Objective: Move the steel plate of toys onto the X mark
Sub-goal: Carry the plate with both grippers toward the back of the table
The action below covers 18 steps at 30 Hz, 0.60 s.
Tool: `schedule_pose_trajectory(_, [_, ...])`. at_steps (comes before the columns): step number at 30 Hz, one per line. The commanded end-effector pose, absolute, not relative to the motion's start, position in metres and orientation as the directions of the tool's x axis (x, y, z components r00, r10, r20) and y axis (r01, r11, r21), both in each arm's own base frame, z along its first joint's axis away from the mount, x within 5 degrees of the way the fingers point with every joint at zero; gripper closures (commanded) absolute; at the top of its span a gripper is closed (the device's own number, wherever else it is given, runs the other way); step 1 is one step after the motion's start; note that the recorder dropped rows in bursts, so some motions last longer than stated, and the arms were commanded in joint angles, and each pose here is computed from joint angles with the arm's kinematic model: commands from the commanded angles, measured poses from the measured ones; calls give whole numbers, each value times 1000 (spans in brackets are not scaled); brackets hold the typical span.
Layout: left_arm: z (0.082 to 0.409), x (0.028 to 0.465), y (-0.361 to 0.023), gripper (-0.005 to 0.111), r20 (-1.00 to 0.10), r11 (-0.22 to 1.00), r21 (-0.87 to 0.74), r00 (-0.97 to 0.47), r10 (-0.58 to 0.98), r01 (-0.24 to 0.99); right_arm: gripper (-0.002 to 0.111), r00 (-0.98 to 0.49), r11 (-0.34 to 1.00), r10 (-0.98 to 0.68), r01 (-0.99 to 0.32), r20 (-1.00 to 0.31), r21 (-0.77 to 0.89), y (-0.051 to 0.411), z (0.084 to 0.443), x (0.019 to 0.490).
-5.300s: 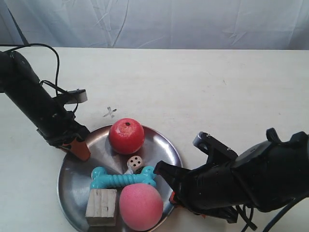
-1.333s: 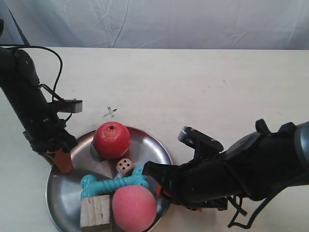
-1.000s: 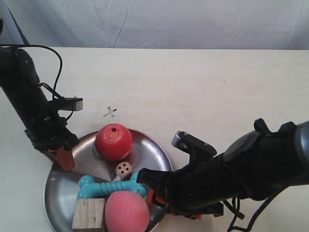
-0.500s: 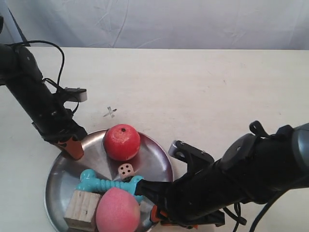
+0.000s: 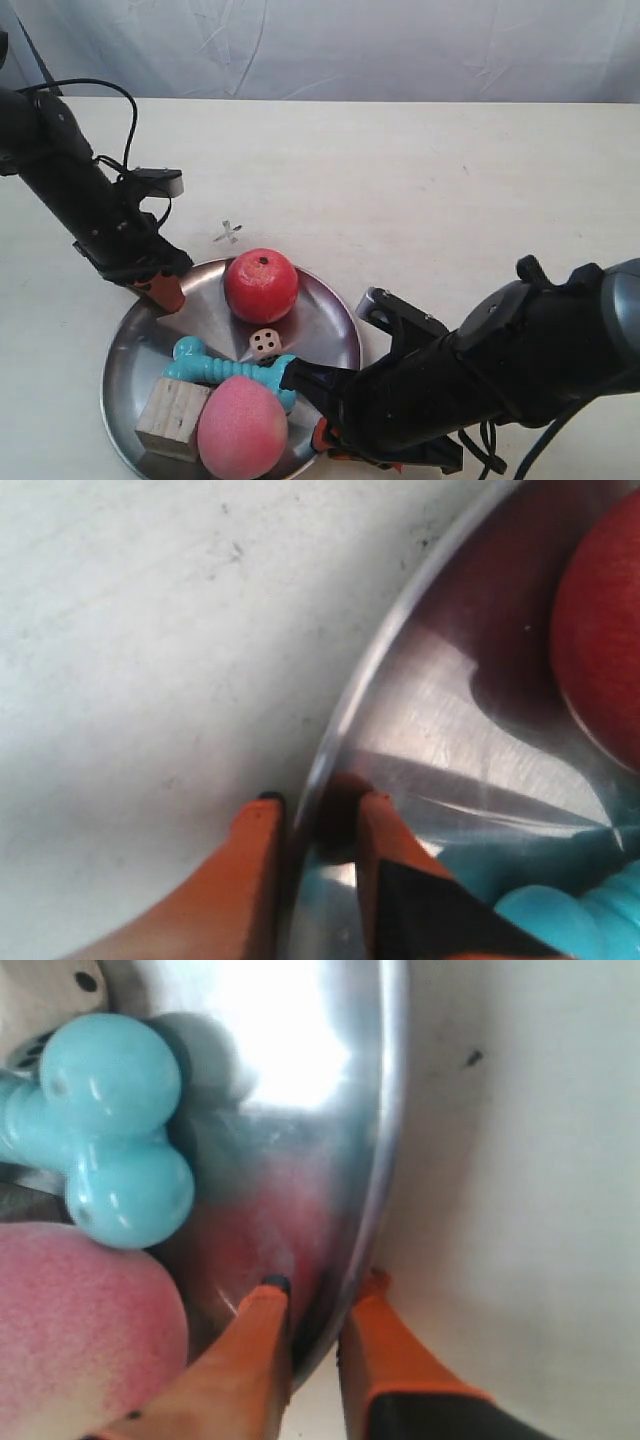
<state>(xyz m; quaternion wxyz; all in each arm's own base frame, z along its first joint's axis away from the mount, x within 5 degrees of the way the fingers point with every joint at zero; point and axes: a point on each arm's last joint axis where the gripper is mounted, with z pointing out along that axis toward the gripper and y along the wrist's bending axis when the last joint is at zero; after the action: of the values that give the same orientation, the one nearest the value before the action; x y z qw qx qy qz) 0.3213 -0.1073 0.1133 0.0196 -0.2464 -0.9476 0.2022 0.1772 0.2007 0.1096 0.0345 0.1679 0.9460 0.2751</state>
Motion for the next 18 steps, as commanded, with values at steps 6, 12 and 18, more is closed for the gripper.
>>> schedule_pose_trajectory(6, [111, 302, -136, 107, 108, 772, -512, -863, 494, 378, 109, -939, 754, 344, 258, -28, 603, 210, 131, 189])
schedule_pose_trajectory(12, [120, 305, -136, 107, 155, 775, -510, -847, 509, 373, 109, -949, 727, 311, 266, 42, 633, 215, 134, 183])
schedule_pose_trajectory(18, [128, 309, -137, 107, 128, 769, -509, -849, 512, 387, 109, -951, 715, 309, 254, 32, 651, 215, 142, 183])
